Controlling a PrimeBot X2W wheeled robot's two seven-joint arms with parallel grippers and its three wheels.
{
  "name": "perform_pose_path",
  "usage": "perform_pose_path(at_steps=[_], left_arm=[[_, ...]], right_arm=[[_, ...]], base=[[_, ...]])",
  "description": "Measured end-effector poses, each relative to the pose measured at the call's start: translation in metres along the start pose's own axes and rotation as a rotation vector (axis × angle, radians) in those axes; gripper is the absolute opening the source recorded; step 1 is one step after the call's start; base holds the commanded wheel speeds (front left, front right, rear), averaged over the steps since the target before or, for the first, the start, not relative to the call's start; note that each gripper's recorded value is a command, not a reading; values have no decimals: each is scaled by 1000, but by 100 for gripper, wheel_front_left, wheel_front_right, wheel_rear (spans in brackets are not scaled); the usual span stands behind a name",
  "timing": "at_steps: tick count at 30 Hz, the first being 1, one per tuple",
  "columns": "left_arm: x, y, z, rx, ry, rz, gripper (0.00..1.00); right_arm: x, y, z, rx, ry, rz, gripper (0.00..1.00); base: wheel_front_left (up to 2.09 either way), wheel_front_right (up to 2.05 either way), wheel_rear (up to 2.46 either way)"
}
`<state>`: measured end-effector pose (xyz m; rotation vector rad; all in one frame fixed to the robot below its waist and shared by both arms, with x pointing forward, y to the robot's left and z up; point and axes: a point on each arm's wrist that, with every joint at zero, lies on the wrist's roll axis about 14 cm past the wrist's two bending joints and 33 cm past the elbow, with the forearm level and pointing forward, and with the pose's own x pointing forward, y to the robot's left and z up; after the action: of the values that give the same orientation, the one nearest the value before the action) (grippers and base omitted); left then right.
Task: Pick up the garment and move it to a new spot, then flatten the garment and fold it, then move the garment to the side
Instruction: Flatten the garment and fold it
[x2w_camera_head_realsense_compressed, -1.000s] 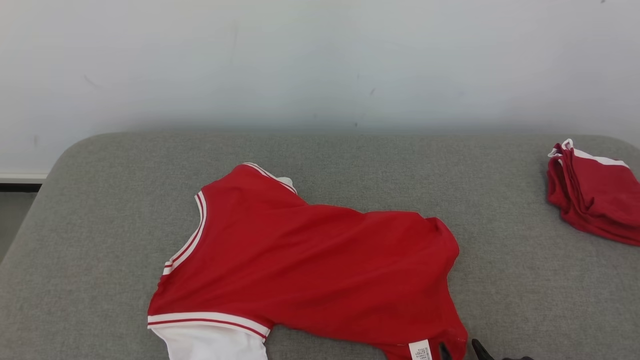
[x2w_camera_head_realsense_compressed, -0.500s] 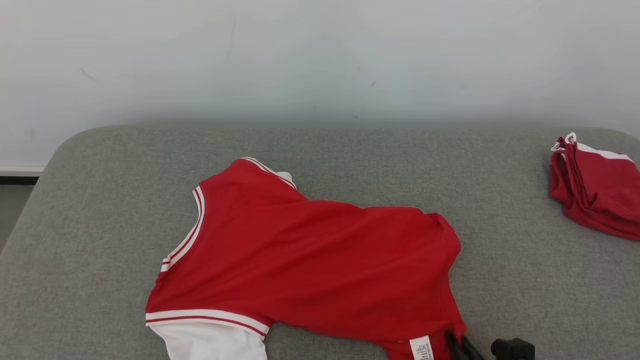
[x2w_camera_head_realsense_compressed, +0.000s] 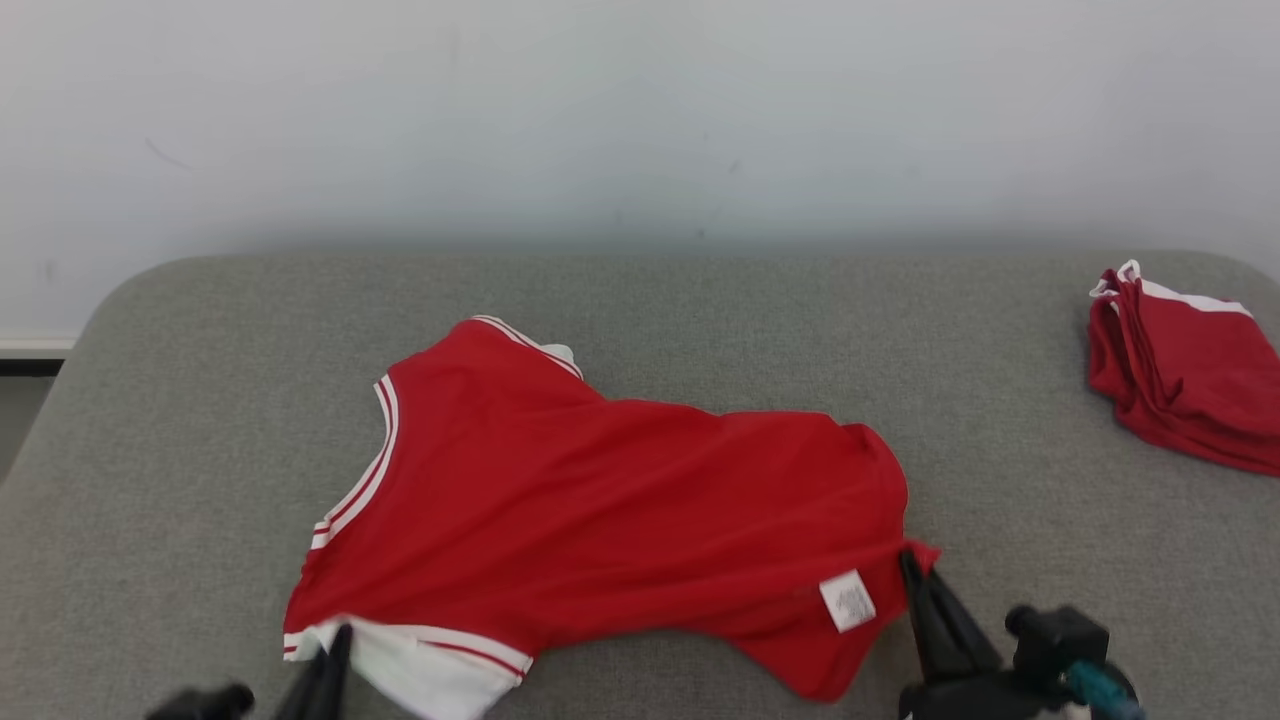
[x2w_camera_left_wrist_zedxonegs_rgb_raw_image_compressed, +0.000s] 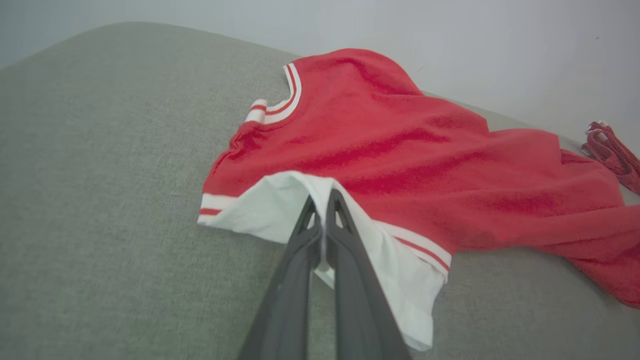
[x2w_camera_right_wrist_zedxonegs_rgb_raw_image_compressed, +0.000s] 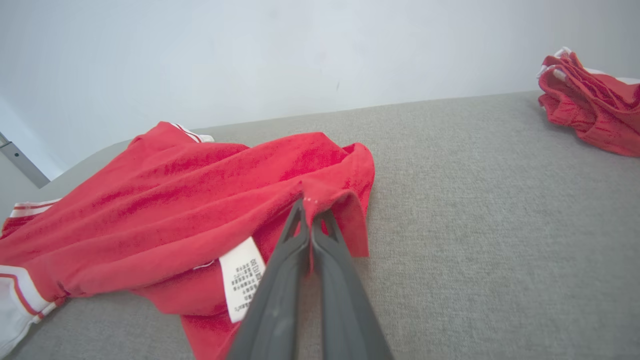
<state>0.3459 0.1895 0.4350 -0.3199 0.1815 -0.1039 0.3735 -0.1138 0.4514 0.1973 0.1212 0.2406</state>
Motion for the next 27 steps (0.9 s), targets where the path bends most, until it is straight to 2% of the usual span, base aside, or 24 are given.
perform_pose_path(at_steps=[5,11,14,16,20,27], left_arm=[[36,-21,79,107,-178,-128,0],[89,-60,192,251,-347,-287,0],[117,-81,241,274,-401,-349,0],[137,-88,270,317,-425,-365,0],[178,-95,323,304,-480,-370,0],[240,-106,387,293,-580,-360,0]], right_arm=[[25,6,53,-75,-138,66,0],[75,13,131,-111,-283,132,0],[104,17,173,-115,-359,161,0],[124,17,200,-102,-401,174,0],[164,16,245,-100,-463,198,0],[233,7,289,-105,-483,194,0]], base=[[0,0,0],[0,0,0],[0,0,0],[0,0,0],[0,0,0],[0,0,0]])
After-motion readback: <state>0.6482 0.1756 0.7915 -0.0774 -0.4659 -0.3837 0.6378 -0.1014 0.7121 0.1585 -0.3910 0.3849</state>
